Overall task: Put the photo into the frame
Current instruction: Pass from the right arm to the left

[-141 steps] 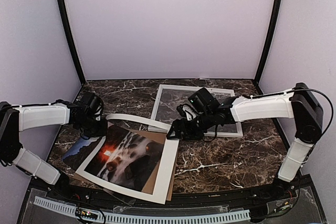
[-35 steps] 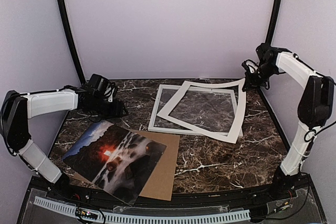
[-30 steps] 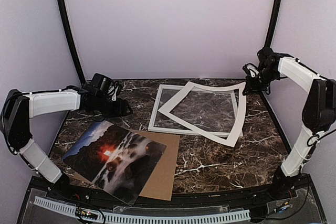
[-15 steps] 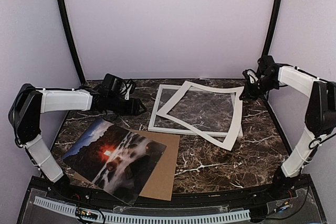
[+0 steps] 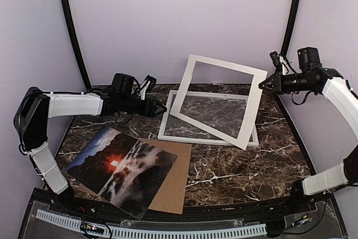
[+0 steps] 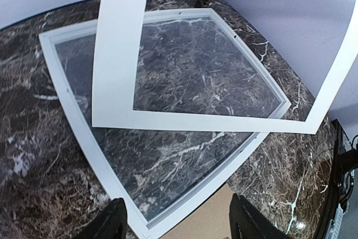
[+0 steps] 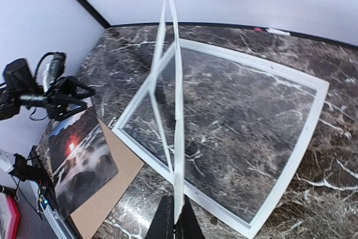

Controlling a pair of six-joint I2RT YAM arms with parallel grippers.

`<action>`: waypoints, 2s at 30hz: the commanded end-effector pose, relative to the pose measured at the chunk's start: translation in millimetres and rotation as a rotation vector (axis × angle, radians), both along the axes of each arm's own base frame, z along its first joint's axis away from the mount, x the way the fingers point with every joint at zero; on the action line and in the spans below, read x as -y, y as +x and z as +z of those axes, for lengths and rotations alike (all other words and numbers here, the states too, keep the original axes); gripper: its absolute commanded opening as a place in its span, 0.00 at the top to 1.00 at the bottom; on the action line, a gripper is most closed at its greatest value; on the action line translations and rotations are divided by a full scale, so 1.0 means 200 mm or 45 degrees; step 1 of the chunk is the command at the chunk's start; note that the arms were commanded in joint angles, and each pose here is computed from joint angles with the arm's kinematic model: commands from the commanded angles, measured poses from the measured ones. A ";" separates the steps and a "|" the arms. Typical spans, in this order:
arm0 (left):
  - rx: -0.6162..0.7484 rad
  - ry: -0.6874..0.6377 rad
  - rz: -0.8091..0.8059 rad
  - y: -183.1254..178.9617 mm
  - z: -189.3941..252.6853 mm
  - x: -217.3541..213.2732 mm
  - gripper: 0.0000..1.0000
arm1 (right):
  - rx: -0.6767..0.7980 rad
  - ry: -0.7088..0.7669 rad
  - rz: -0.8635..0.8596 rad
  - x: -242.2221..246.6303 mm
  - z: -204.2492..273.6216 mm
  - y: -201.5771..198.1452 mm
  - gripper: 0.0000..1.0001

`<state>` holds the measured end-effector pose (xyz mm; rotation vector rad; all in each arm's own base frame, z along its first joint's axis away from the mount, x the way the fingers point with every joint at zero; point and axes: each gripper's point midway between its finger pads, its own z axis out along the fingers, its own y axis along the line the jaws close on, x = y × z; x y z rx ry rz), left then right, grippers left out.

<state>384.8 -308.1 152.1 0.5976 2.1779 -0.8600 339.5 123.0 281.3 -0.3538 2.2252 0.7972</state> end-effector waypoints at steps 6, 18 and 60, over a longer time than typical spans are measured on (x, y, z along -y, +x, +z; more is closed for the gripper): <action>0.450 -0.007 -0.239 0.02 0.44 0.09 0.33 | 0.287 0.122 0.483 -0.30 0.32 -0.34 1.00; 0.403 0.004 -0.377 0.12 0.38 0.08 0.27 | 0.376 0.130 0.557 -0.31 0.40 -0.47 1.00; 0.150 -0.505 -0.821 0.30 0.28 0.26 0.19 | 0.328 0.128 0.512 -0.30 0.42 -0.53 1.00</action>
